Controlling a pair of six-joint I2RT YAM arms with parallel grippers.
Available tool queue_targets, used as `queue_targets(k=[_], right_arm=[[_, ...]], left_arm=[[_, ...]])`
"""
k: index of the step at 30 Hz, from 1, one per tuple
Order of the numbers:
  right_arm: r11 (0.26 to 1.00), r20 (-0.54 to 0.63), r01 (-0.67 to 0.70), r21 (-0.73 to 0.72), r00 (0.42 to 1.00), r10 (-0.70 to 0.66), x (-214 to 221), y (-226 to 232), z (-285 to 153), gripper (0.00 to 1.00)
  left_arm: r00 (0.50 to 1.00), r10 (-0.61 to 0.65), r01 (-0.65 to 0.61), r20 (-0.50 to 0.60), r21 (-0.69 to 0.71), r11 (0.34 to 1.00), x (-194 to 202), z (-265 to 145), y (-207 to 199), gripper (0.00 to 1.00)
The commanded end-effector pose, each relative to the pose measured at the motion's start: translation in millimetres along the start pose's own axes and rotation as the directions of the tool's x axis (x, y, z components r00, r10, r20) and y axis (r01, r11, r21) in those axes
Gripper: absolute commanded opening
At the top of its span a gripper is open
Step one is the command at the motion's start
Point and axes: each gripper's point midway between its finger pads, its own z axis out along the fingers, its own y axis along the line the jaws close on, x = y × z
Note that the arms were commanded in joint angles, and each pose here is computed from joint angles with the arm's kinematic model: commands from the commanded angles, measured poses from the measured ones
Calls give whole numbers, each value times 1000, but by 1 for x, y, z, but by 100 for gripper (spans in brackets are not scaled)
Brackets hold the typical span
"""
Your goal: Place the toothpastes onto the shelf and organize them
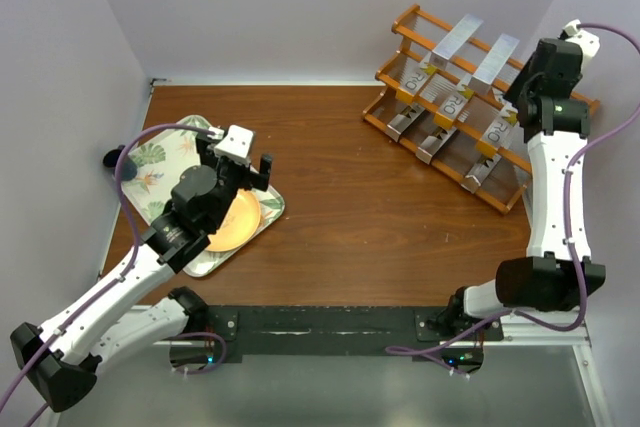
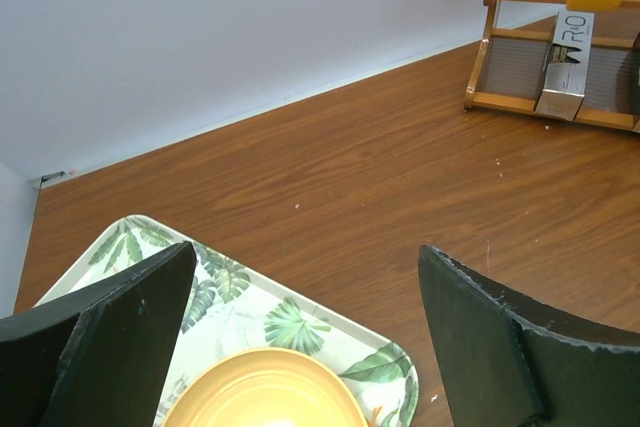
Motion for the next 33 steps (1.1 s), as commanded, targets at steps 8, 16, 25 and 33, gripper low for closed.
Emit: queue_targets(k=[8,16,25,33], right_arm=[[999,32,-31,-21,999,32,-19,7,11,30],[1000,31,-19,15,999,18,-15,-1,12,38],[1000,39,-17,19,999,16,-15,-2,11,59],[999,50,-30,10,998,30,-15,-1,10,68]], left_arm=[[999,-39,38,37,11,999,-9,0,-2,98],[998,-41,41,37,19,999,-9,1,-3,98],[999,-38,38,34,20,999,-8,1,-4,98],[999,-39,38,31,21,999,-7,2,-4,98]])
